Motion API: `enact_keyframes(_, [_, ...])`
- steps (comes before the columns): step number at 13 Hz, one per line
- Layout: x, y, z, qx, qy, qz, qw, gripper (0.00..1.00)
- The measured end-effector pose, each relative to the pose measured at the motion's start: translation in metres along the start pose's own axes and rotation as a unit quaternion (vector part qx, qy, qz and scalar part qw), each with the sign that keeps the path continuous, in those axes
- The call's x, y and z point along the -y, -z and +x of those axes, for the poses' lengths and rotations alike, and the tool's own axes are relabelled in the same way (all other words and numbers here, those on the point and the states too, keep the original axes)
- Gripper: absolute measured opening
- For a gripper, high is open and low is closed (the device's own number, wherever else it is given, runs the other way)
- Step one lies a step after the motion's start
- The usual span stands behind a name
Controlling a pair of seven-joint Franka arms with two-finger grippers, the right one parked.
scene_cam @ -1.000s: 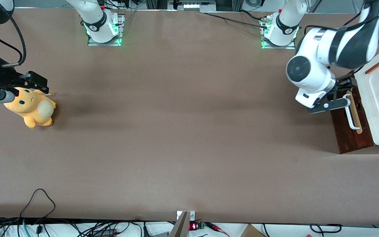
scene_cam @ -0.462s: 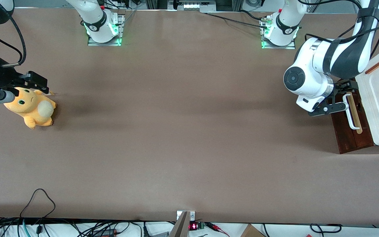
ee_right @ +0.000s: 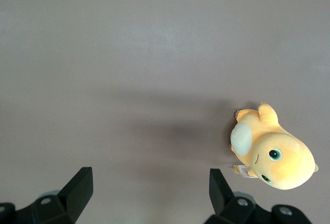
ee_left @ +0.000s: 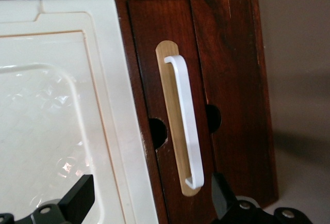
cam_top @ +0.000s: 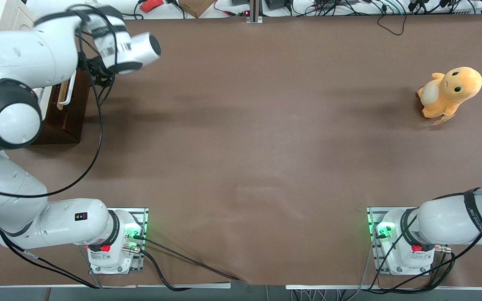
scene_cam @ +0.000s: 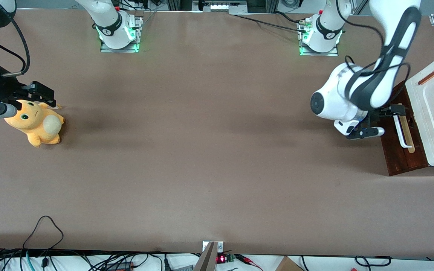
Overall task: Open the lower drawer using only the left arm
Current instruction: 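Move the left gripper down to the white bar handle of the drawer, then close the left gripper around the white bar handle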
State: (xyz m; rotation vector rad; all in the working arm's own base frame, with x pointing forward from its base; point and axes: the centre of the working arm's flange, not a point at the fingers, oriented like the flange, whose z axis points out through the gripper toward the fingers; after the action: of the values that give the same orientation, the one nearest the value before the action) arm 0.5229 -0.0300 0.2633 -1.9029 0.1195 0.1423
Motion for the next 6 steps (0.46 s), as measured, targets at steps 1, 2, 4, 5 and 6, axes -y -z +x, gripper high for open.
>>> enact_keyframes(1, [-0.012,-0.013,0.003,-0.003,-0.005,0.021,0.9998,1.00])
enact_keyframes(2, [-0.023,-0.027,0.006,-0.003,-0.008,0.042,0.9991,1.00])
enact_keyframes(4, [-0.043,-0.044,0.007,0.001,-0.016,0.065,0.9978,1.00])
enact_keyframes(5, [-0.051,-0.048,0.006,0.004,-0.023,0.067,0.9975,1.00])
enact_keyframes(6, [-0.059,-0.052,0.006,0.007,-0.030,0.067,0.9973,1.00])
